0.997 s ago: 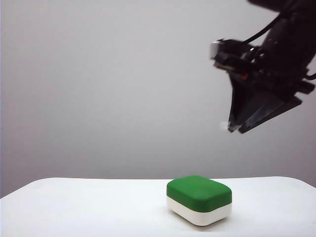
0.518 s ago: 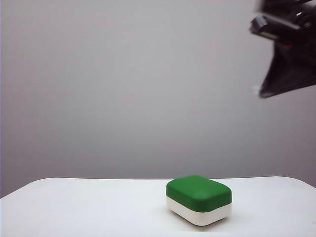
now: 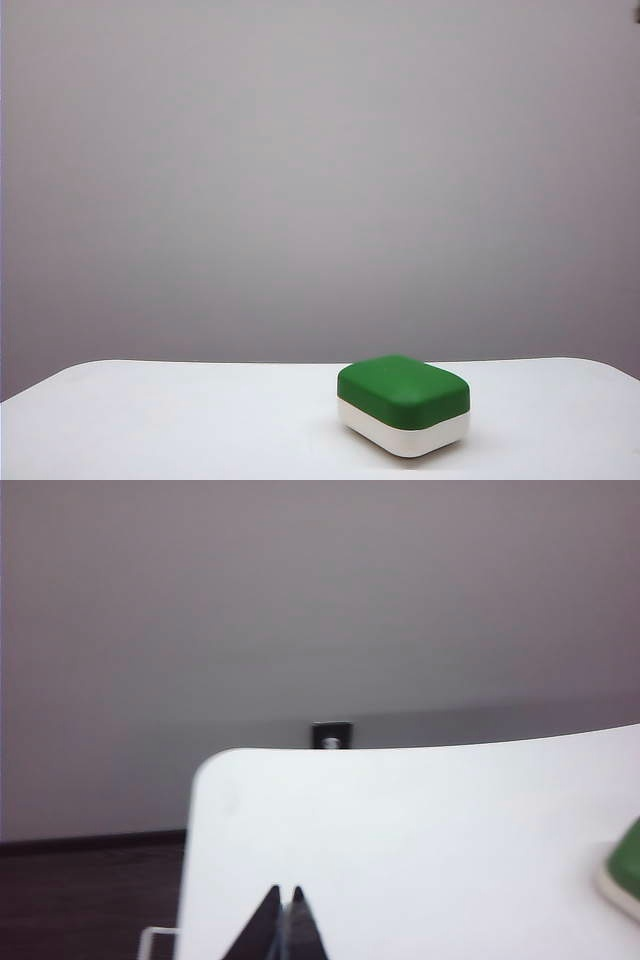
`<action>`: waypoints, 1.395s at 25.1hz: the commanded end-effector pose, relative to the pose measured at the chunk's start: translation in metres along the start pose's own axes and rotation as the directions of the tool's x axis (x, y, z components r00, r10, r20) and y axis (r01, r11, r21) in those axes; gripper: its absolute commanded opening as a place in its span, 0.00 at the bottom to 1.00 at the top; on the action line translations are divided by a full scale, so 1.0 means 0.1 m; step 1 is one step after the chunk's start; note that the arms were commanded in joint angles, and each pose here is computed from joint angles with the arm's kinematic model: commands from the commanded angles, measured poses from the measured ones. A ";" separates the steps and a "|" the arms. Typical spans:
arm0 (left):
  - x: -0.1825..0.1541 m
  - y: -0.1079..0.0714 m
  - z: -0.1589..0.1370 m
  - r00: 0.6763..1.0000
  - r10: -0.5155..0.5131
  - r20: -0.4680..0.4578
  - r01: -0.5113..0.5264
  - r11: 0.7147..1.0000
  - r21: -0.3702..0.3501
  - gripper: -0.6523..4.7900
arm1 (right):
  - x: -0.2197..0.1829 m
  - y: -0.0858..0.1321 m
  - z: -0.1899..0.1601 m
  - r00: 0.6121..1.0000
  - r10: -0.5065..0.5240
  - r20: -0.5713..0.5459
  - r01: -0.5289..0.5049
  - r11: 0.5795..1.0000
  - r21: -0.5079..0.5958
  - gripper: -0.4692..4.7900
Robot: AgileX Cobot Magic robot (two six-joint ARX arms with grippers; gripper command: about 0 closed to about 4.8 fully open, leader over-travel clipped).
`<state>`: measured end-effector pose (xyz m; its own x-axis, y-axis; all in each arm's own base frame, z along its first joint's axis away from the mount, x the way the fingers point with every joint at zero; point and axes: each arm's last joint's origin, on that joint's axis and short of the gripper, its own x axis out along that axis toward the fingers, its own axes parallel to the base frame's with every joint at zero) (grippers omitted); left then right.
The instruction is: Pick up the foam mahjong on the table and turn it over.
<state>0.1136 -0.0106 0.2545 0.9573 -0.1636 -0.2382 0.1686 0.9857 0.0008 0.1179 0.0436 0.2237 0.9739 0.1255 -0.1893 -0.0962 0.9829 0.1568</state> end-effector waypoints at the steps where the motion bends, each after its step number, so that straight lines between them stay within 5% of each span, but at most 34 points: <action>1: 0.03 -0.01 -0.05 0.998 -0.048 0.039 0.050 0.998 -0.036 0.11 | -0.05 -0.08 -0.01 0.997 0.004 0.074 -0.006 1.000 0.021 0.08; 16: -0.01 -0.04 -0.57 0.967 -0.075 0.242 0.087 0.995 -0.041 0.11 | -0.13 -0.28 -0.56 0.978 0.009 0.209 -0.015 1.000 0.025 0.08; 23: -0.05 -0.04 -0.69 0.951 -0.064 0.303 0.077 0.996 -0.032 0.11 | -0.13 -0.37 -0.59 0.977 -0.068 0.200 0.073 0.997 -0.018 0.09; 35: 0.06 -0.03 -0.98 0.986 -0.032 0.163 0.043 0.997 -0.063 0.11 | -0.12 -0.51 -0.71 0.994 -0.098 0.056 0.097 0.995 0.019 0.09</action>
<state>0.0965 -0.0108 0.1574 0.9734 -0.2174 -0.0725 0.2123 0.9746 -0.0718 0.0964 0.0017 0.1519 0.9901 0.0162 -0.1394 0.0050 0.9885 0.1509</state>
